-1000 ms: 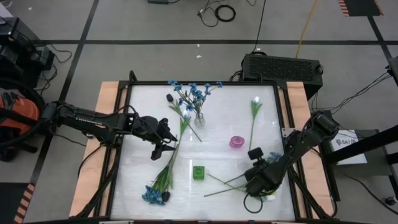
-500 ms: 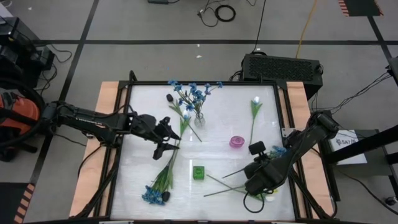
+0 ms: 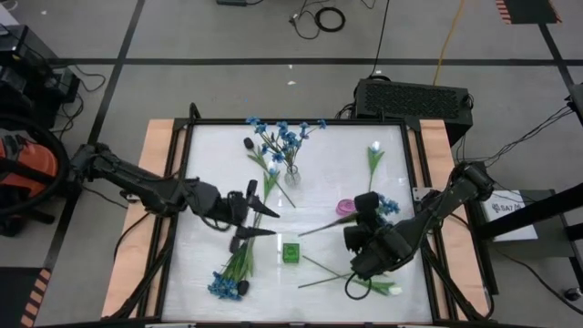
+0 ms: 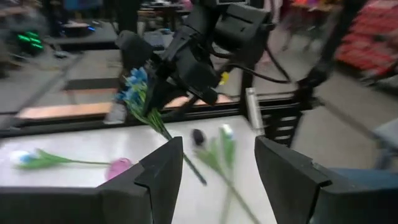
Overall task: Sort flowers into vase by color
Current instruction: Put the right blue flowers into the transparent vase
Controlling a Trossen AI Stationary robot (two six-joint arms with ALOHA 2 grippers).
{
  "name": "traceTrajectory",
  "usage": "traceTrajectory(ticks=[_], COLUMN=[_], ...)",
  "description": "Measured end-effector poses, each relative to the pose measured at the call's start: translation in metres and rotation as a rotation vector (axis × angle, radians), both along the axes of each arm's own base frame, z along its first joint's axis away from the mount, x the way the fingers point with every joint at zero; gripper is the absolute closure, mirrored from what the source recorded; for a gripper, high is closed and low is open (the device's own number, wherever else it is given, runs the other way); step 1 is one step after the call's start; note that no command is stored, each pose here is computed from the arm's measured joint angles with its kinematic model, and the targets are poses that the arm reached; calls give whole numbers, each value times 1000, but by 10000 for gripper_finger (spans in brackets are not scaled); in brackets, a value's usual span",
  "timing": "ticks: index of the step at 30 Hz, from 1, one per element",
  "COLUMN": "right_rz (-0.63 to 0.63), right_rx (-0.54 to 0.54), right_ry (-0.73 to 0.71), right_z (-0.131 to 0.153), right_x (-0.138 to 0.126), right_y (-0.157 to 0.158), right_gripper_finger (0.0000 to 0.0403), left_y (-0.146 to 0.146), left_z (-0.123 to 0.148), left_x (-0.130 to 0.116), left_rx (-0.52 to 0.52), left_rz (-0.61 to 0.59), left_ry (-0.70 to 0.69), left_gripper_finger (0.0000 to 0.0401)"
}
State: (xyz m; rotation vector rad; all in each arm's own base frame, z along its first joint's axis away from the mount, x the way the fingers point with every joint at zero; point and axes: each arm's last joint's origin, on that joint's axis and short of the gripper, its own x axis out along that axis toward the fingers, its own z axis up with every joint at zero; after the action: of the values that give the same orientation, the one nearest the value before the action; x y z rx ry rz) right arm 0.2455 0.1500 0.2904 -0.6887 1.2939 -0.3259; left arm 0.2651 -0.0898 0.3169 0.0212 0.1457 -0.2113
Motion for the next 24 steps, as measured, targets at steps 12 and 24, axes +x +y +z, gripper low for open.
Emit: traceTrajectory(ticks=[12,24], right_rz=[-150,-129], right_rx=[49,58], right_ry=[-91,-95], right_z=[0,0], right_x=[6,3], right_y=[-8,-3], right_gripper_finger=[395,394], left_y=[-29,-17], left_z=[-2,-28], left_x=[74,103], left_rx=[214,343], left_rz=[214,254], left_ry=[156,346], left_gripper_finger=[129,88])
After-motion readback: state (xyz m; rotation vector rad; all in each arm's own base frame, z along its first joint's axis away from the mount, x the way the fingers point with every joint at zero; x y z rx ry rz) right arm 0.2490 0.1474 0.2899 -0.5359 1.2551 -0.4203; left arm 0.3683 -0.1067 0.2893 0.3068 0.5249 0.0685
